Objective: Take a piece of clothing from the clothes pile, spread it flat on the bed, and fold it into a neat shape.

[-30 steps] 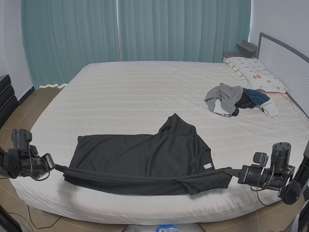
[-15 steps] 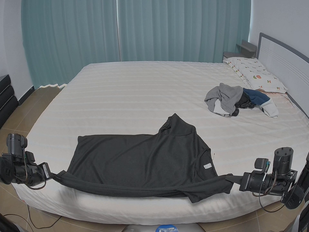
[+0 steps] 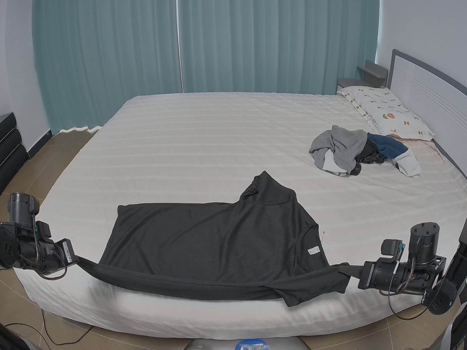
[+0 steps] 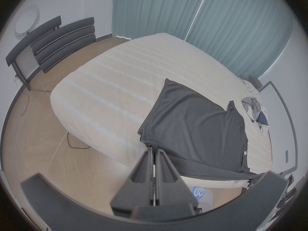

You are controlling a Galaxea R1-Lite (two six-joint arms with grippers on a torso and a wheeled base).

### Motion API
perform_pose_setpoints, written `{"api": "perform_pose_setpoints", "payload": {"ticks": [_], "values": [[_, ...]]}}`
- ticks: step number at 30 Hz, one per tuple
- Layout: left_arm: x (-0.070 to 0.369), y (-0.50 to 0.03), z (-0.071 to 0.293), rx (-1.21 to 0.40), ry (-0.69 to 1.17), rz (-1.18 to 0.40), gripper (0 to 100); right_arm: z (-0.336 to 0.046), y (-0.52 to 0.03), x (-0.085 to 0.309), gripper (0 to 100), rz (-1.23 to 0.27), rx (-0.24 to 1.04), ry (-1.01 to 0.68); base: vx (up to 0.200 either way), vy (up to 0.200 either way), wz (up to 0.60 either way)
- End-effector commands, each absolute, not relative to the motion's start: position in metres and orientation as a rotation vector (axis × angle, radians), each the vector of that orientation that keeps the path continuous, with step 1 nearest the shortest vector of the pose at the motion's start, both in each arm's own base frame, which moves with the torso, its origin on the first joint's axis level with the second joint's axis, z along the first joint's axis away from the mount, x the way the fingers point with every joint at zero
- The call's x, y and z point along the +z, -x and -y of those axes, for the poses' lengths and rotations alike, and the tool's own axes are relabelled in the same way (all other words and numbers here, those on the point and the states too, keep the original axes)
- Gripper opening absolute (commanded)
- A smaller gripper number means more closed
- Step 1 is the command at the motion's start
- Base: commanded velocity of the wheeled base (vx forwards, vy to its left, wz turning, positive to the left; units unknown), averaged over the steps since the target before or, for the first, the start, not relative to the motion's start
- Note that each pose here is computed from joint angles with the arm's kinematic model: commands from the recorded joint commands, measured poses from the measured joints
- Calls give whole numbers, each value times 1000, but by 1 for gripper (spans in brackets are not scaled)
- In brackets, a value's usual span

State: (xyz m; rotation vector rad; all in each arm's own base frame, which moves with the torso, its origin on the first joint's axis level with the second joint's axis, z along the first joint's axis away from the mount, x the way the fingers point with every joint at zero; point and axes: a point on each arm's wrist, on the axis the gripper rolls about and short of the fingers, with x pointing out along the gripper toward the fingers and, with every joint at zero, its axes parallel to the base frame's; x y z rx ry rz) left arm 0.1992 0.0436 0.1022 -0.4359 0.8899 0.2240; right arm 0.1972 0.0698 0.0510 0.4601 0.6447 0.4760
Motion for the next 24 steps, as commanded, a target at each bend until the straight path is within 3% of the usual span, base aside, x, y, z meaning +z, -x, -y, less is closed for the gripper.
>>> {"api": "perform_pose_setpoints", "payload": {"ticks": [1,24], "values": [[93,-222,-49,233,454,-928,0,-76,-222,38,0,-656,449,-456,0,0,0],[39,-307,-57,249,525,-1049,0,-99,-304,-18,0,-657,401,-452,0,0,0]]}}
